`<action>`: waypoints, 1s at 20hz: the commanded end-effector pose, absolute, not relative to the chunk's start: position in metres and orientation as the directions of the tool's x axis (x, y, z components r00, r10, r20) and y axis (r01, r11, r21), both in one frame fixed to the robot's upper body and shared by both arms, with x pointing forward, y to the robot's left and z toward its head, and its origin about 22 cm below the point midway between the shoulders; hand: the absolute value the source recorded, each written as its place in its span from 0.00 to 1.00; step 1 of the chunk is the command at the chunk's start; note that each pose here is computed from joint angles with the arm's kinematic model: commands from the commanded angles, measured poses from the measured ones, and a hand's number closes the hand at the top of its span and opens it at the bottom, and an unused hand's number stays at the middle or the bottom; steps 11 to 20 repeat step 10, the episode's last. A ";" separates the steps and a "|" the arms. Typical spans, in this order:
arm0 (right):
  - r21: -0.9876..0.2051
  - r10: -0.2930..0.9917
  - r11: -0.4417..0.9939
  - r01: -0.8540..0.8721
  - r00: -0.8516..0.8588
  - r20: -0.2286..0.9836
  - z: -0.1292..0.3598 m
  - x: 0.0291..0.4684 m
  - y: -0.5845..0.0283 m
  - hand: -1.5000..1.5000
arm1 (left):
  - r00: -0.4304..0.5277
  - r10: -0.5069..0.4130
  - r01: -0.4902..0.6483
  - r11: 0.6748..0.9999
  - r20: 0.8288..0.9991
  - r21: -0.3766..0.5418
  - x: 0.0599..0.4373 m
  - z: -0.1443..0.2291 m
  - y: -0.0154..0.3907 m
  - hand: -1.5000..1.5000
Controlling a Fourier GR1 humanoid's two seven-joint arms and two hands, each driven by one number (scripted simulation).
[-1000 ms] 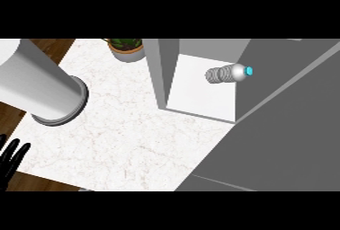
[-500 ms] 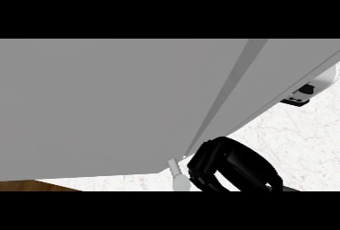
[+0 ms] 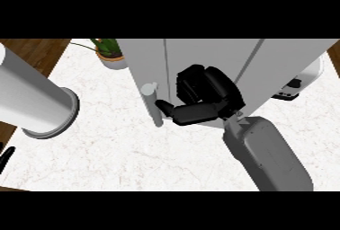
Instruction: Pick up the bottled water, place it into the cabinet and close the cabinet
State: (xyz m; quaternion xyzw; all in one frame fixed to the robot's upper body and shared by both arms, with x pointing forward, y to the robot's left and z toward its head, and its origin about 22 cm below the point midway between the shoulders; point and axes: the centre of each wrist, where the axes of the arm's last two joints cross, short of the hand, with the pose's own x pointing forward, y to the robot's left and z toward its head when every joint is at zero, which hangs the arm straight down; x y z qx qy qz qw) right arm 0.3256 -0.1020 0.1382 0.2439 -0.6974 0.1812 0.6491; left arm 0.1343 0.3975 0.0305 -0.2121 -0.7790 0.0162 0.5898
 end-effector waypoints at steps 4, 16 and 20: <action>0.016 -0.057 0.874 -0.485 -0.069 0.996 0.150 0.383 -0.091 1.00 | -0.234 0.378 0.352 0.892 0.896 -0.285 0.140 0.038 0.406 0.00; 0.017 -0.059 0.871 -0.491 -0.070 0.996 0.143 0.392 -0.094 1.00 | -0.243 0.379 0.335 0.897 0.893 -0.290 0.143 0.037 0.401 0.00; 0.017 -0.059 0.871 -0.491 -0.070 0.996 0.143 0.392 -0.094 1.00 | -0.243 0.379 0.335 0.897 0.893 -0.290 0.143 0.037 0.401 0.00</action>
